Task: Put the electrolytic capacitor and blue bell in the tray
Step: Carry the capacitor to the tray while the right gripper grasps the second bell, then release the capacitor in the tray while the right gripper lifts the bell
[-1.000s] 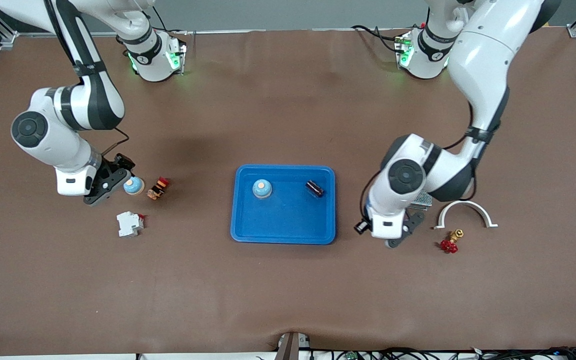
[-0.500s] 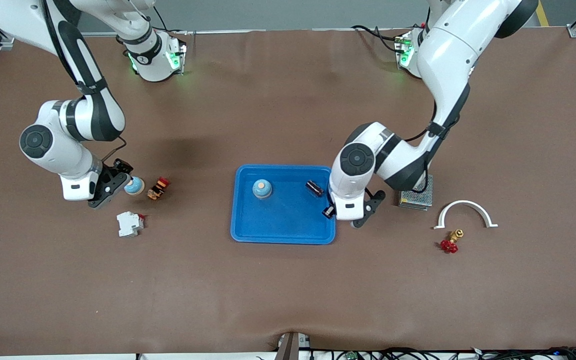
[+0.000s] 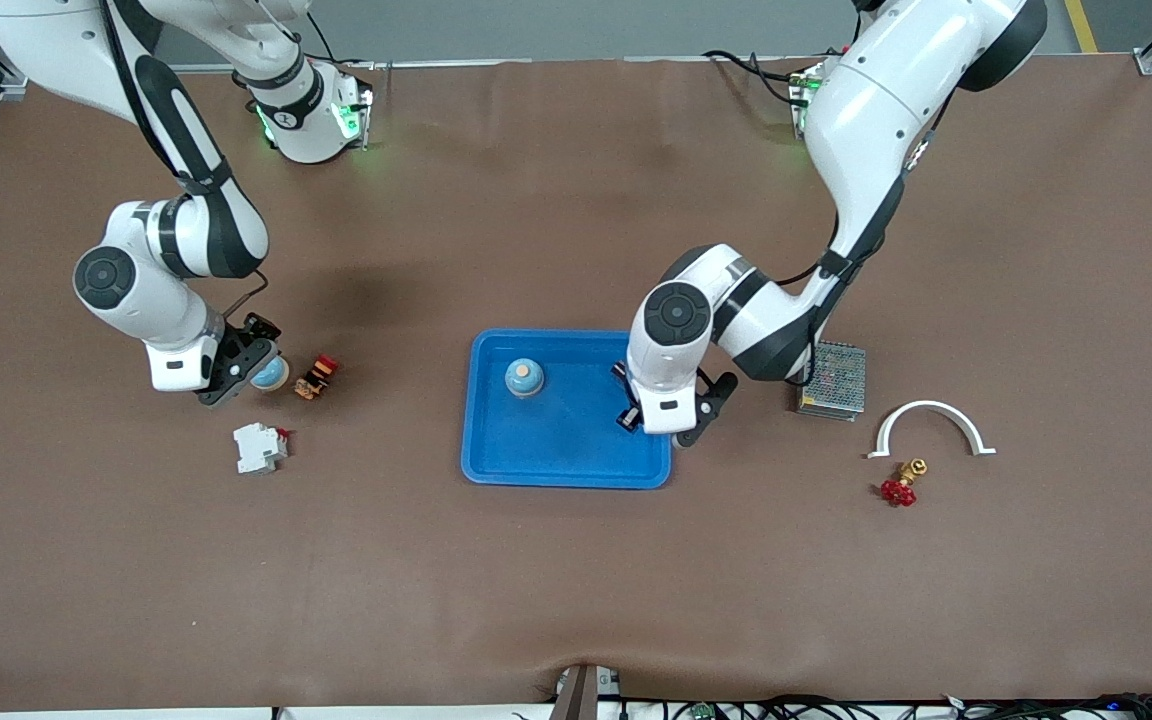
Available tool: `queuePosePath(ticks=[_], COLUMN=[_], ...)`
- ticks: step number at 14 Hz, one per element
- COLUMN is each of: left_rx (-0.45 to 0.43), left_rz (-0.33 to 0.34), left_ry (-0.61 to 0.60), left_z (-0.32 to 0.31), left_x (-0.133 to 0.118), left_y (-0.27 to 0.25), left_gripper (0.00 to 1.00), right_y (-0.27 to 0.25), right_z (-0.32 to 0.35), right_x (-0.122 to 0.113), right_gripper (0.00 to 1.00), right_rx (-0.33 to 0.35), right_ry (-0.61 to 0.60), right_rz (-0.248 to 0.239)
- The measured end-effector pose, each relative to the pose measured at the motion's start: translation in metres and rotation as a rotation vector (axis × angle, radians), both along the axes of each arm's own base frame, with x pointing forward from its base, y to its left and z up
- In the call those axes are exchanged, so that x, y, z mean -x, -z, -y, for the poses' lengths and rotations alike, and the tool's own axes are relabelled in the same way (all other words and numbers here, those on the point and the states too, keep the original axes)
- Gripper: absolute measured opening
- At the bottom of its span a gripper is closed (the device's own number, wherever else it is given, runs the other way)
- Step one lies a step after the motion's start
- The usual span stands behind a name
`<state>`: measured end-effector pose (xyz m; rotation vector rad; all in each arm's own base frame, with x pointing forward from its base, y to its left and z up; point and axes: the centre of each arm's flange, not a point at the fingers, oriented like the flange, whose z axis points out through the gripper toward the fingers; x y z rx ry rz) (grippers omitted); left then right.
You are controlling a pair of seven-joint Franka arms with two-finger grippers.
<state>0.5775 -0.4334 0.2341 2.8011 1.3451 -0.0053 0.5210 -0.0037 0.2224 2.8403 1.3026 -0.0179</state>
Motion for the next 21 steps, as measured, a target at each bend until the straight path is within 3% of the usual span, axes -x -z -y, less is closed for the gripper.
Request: queuePosePath(ticks=[5, 15, 21], left_rx=[0.056, 0.070, 0.090], left_rz=[0.026, 0.030, 0.079], left_ry=[-0.015, -0.027, -0.020], left_z=[0.016, 0.013, 0.010], left_x=[0.003, -0.003, -0.020], left_y=[0.030, 0.052, 0.021], left_gripper=[0.35, 0.38, 0.97], right_y=[0.033, 0.054, 0.057], right_z=[0.016, 0.018, 0.017], right_x=[0.009, 0.017, 0.018], right_gripper=[1.00, 1.00, 1.00], right_rx=[-0.001, -0.002, -0.003], right_ry=[-0.019, -0.024, -0.026], right_rz=[-0.005, -0.006, -0.012])
